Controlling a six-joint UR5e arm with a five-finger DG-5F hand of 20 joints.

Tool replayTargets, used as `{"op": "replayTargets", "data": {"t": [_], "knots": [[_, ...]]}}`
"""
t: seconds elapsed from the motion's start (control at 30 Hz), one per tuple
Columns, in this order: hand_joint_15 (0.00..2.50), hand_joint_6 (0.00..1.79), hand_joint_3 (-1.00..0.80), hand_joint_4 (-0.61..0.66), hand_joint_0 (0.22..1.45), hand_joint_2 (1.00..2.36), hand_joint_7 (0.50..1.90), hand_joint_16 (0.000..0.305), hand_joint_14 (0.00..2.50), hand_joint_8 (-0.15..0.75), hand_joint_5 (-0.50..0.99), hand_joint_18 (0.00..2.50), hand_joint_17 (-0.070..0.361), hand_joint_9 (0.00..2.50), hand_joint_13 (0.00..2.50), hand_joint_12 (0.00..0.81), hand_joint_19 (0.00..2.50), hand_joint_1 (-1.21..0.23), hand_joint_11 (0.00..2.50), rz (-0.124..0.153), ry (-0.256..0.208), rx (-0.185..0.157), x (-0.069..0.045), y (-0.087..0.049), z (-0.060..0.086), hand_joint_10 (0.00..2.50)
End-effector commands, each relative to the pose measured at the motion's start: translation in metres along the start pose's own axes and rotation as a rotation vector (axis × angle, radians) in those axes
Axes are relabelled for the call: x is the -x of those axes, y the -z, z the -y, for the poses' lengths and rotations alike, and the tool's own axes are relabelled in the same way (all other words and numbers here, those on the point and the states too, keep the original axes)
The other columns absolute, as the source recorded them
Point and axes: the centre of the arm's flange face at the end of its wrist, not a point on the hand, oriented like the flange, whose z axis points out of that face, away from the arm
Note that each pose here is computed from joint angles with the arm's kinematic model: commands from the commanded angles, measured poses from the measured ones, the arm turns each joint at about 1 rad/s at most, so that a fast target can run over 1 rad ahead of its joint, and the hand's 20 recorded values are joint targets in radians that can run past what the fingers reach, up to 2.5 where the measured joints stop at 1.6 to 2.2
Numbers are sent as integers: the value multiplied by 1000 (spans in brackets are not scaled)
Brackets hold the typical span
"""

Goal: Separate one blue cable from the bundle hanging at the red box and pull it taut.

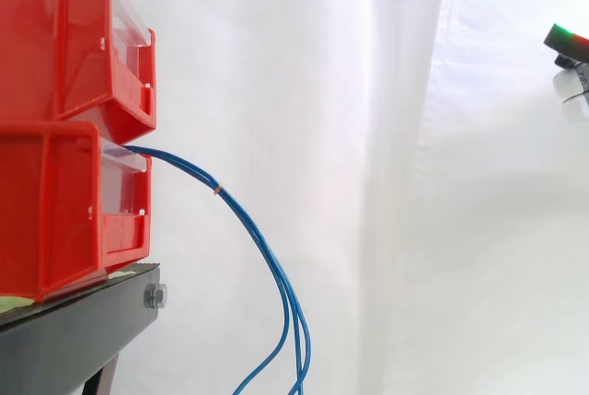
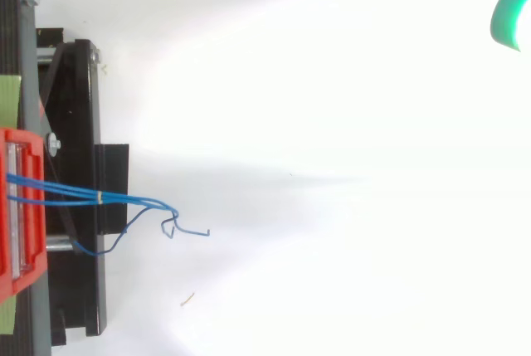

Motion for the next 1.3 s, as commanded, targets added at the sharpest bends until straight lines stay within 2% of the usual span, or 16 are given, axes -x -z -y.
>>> {"op": "replayTargets", "data": {"t": [0.0,1.27], "knots": [[85,501,-500,243,546,1000,704,54,2,309,-236,472,122,299,272,378,416,-602,22,-1,0,2,0,0,-1,0],[92,502,-500,244,546,1000,704,54,3,310,-236,491,122,308,292,381,439,-602,23,-3,2,-2,-1,0,0,0]]}}
